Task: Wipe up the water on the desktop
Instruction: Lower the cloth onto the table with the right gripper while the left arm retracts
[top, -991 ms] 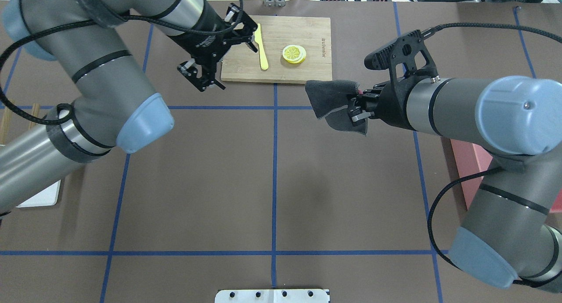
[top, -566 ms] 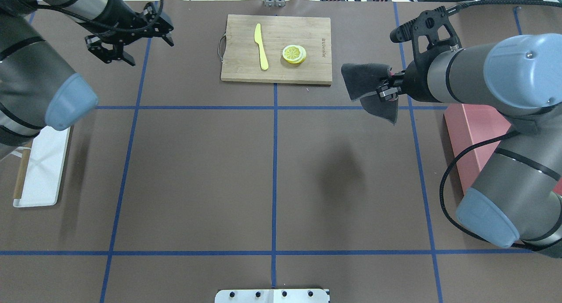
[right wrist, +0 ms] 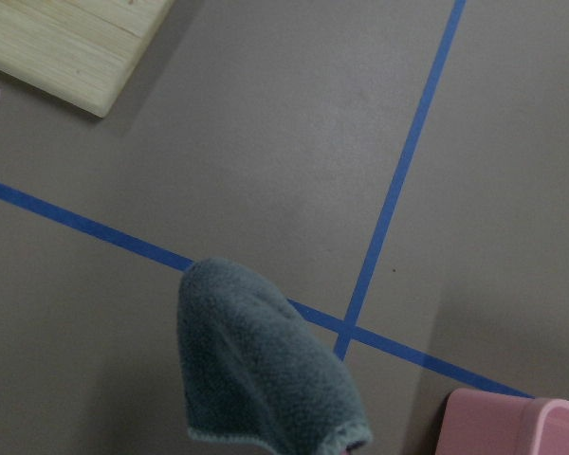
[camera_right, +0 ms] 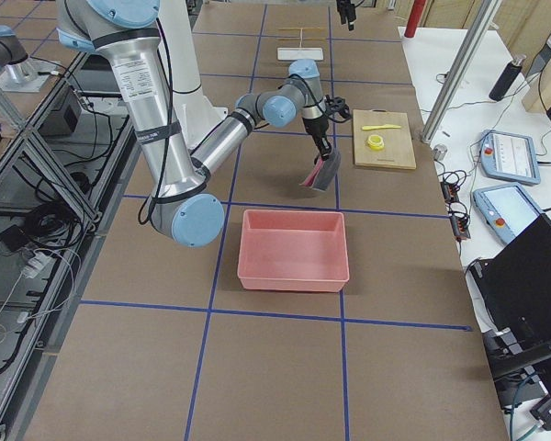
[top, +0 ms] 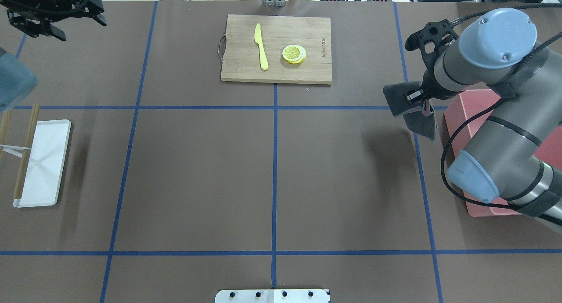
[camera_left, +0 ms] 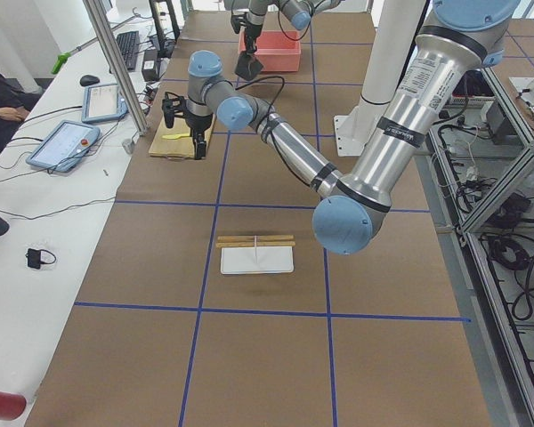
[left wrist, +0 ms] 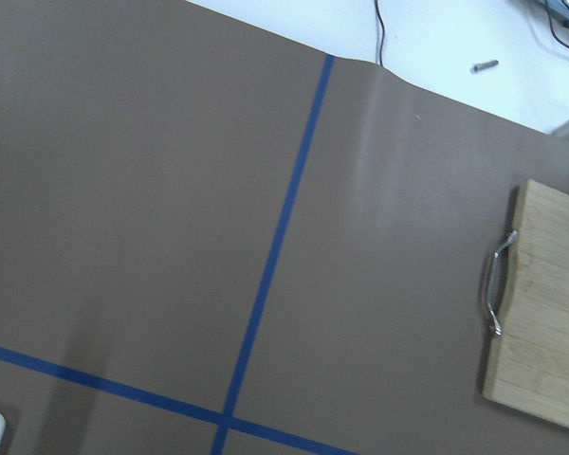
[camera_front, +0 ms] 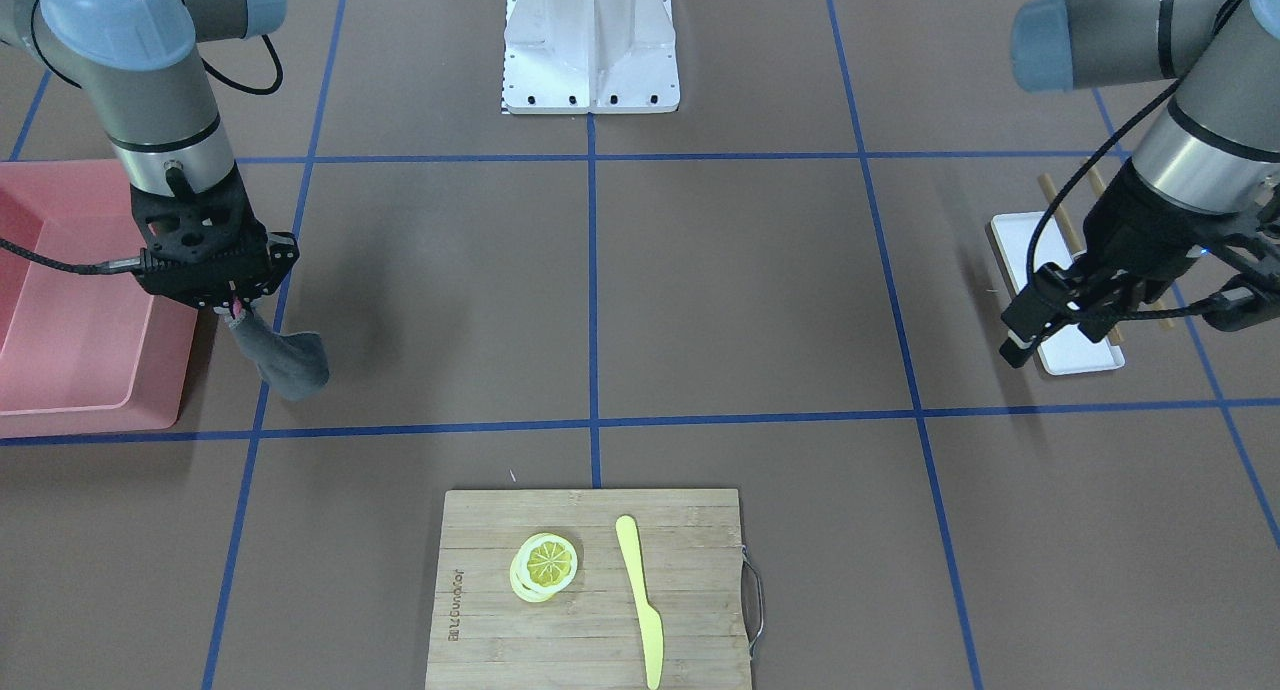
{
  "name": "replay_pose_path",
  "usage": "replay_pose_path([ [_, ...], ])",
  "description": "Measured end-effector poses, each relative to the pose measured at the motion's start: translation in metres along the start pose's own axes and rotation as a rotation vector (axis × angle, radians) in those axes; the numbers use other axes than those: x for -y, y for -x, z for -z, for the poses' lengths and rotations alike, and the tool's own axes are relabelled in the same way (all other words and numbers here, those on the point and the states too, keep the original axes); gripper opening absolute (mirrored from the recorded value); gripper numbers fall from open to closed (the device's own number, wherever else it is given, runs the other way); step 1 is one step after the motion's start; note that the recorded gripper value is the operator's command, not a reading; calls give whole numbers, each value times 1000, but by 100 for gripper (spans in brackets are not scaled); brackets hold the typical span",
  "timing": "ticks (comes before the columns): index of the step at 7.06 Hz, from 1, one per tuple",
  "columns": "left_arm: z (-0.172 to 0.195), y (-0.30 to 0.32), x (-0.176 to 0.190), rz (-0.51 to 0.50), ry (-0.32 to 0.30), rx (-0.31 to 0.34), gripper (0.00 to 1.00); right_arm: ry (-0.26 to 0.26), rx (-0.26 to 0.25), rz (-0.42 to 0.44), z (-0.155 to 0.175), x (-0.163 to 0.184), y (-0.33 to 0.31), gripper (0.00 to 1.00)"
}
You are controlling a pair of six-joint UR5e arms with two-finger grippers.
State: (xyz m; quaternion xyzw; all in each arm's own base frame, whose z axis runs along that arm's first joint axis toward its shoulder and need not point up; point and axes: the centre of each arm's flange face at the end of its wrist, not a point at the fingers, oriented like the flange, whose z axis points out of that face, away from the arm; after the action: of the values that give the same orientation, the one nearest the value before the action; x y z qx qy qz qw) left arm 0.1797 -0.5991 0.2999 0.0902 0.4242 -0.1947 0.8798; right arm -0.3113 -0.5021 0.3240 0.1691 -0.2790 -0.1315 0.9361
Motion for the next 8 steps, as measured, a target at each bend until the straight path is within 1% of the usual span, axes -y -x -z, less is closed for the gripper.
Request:
replay_pose_path([
  [1,5,21,13,-58,-34,17,99,48,14,-2,-13,6,-3,0],
  [2,7,46,25,-120,-48,45,99,96,32,-3,-27,12,2,0],
  [3,4,71,30,-170,-45,75,99,132,38,7,-42,13,12,0],
  [4,5,93,35,-204,-44,99,99,161,30,28,-59,8,24,0],
  [6,11,119,48,-206,-51,126,99,212,-10,83,-95,-9,53,0],
  [7,10,131,51,-213,-44,141,99,234,-9,106,-104,-17,71,0],
  [8,10,146,53,-243,-35,159,99,244,3,126,-107,-23,91,0],
])
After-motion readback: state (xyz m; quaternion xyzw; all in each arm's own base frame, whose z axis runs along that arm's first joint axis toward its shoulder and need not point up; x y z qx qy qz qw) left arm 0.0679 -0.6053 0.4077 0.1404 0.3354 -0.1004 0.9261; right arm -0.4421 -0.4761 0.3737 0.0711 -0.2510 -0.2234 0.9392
